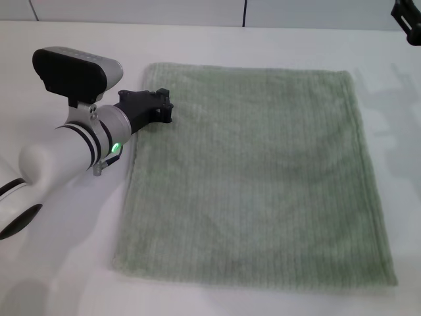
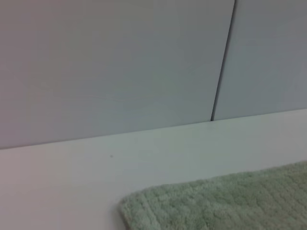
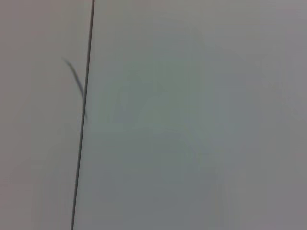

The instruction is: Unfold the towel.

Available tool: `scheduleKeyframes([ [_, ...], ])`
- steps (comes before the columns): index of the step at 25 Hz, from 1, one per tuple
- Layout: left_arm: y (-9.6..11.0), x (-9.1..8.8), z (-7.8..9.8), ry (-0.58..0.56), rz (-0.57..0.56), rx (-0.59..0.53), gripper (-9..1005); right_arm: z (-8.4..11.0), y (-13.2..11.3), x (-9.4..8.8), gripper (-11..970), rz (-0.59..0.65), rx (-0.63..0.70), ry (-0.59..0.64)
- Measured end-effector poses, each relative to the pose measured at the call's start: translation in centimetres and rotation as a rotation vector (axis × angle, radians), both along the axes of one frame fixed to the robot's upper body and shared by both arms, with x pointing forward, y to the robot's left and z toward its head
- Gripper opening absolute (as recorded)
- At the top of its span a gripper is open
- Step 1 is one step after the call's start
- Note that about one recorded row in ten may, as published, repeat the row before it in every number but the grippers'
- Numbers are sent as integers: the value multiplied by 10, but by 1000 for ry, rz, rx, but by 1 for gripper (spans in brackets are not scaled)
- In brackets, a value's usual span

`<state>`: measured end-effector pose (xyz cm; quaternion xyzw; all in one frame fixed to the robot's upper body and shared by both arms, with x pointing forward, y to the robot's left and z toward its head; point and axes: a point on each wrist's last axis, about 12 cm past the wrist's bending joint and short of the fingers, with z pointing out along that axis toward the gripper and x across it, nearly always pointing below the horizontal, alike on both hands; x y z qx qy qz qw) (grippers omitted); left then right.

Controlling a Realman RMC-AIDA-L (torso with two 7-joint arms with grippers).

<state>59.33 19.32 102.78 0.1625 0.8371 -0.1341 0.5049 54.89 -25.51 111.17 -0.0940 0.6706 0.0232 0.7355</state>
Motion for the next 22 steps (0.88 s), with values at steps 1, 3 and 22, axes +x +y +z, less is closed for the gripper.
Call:
scheduleKeyframes([
  [1, 0, 0, 0, 0, 0, -1, 34, 0, 0, -1, 766, 0, 1, -7],
  [3, -1, 0, 1, -2, -2, -3, 35, -1, -1, -1, 766, 0, 1, -14],
  [22, 28, -22, 31, -261, 57, -296, 54, -22, -10, -1, 766, -11, -22, -34],
])
